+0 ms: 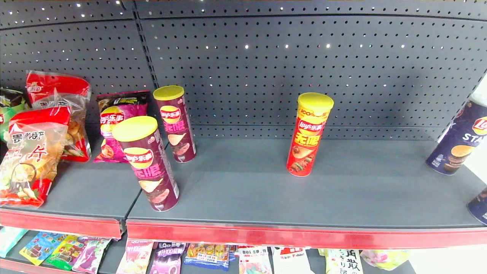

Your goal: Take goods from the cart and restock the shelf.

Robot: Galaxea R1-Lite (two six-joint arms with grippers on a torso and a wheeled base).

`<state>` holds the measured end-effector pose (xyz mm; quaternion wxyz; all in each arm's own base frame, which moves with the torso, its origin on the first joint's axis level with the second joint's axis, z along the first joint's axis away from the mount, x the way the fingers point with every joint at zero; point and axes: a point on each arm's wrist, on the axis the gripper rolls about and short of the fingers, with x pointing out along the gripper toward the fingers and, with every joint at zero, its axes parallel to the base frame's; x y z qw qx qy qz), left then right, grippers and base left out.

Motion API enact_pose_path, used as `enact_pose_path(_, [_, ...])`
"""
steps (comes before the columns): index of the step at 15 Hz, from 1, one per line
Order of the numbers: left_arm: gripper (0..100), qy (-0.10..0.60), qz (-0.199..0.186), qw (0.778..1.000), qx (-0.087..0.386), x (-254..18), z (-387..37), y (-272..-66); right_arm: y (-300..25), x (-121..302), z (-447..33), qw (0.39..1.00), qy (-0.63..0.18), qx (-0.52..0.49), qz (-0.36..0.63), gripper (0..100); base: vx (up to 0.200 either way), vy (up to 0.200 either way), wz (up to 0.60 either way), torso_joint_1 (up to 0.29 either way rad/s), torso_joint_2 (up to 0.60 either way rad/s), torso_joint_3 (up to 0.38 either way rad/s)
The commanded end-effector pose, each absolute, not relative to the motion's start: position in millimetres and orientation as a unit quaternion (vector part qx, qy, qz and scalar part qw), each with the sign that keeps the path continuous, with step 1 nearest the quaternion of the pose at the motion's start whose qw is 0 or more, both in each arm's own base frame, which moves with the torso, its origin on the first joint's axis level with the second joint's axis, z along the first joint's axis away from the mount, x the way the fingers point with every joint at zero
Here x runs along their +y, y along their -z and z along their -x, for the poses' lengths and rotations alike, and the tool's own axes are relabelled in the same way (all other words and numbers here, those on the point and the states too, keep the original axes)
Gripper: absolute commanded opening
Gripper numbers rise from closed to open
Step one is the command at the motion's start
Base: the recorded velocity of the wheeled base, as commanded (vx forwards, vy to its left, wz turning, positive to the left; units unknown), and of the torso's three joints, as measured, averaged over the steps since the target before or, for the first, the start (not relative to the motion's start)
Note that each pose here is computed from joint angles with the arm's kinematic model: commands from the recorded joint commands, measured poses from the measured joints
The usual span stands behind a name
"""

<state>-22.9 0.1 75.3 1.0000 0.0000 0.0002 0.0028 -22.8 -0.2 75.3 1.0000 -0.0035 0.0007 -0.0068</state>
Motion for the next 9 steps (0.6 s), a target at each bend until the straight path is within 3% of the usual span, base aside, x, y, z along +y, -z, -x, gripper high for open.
enact_pose_path(1, [100, -0.003, 0.000, 1.000, 0.001, 0.1, 22.8, -75.3, -75.3, -0.3, 22.8, 1.000, 0.006, 0.001, 0.004, 100, -0.200, 0.000, 0.00, 0.041, 0.01, -0.002])
enact_pose_path(6, [100, -0.003, 0.000, 1.000, 0.001, 0.1, 22.8, -75.3, -75.3, -0.3, 22.8, 1.000, 0.006, 0.001, 0.004, 100, -0.200, 0.000, 0.00, -0.004, 0.00, 0.001])
enact_pose_path(9, [100, -0.003, 0.000, 1.000, 0.001, 0.1, 22.8, -75.3, -75.7, -0.2, 22.9, 1.000, 0.006, 0.000, 0.004, 100, 0.000, 0.000, 0.00, 0.000, 0.00, 0.000])
